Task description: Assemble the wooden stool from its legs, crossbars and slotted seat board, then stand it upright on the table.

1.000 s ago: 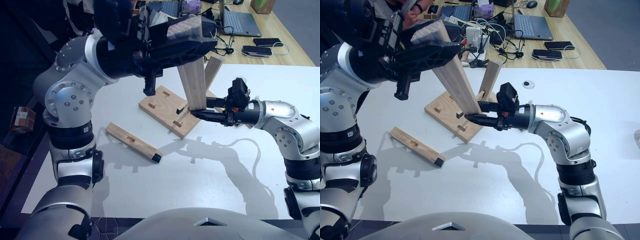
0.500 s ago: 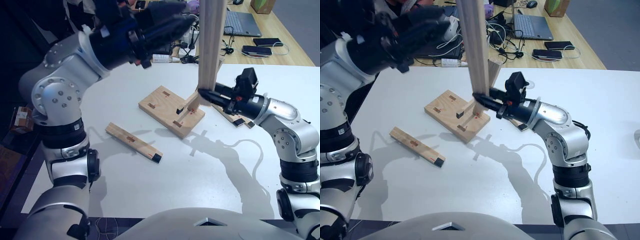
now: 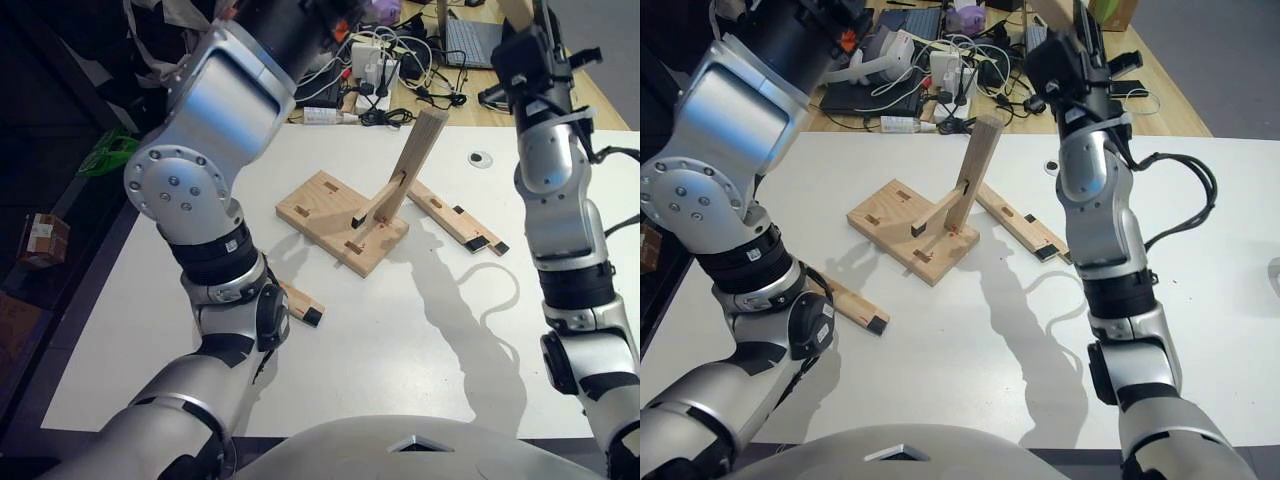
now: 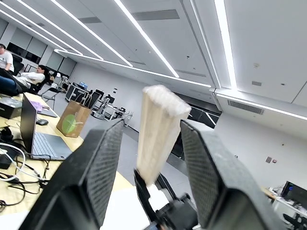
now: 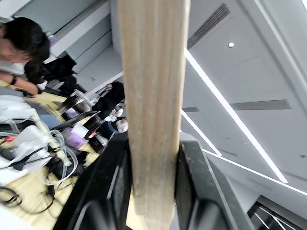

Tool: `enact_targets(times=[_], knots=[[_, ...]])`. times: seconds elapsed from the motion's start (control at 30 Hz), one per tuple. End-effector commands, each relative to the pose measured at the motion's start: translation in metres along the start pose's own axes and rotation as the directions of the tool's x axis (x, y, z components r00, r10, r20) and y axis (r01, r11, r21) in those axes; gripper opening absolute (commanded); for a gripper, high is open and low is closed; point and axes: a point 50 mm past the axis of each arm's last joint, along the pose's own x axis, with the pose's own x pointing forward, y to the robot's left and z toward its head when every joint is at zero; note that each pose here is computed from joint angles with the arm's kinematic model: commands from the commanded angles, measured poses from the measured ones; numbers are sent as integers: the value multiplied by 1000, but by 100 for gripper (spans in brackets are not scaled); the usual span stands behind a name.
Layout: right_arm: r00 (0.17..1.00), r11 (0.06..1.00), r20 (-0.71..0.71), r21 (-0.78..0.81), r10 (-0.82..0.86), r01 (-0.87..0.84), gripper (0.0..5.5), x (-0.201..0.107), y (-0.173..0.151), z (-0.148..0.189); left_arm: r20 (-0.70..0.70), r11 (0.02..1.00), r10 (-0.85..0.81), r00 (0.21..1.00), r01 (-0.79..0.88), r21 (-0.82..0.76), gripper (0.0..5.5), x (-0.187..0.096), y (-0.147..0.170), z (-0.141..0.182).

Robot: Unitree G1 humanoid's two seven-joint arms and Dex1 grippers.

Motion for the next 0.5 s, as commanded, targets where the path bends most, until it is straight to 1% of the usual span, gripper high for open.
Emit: enact_targets(times=[0.03, 0.1, 0.27, 0.5], knots=[[997, 999, 53, -20, -47, 48, 101, 16, 0, 9, -9, 999, 5, 1000, -5, -48, 215, 10, -1, -5], [996, 998, 71, -21, -52, 53, 101, 18, 3, 12, -12, 998, 5, 1000, -5, -57, 215, 15, -2, -7], [992, 999, 127, -35, -19, 23, 101, 14, 16, 21, 3, 998, -11, 1000, 11, -58, 215, 13, 0, -2], [984, 993, 178, -113, 6, 14, 101, 6, 27, 26, 4, 998, -31, 1000, 31, -51, 215, 13, 1, 1]])
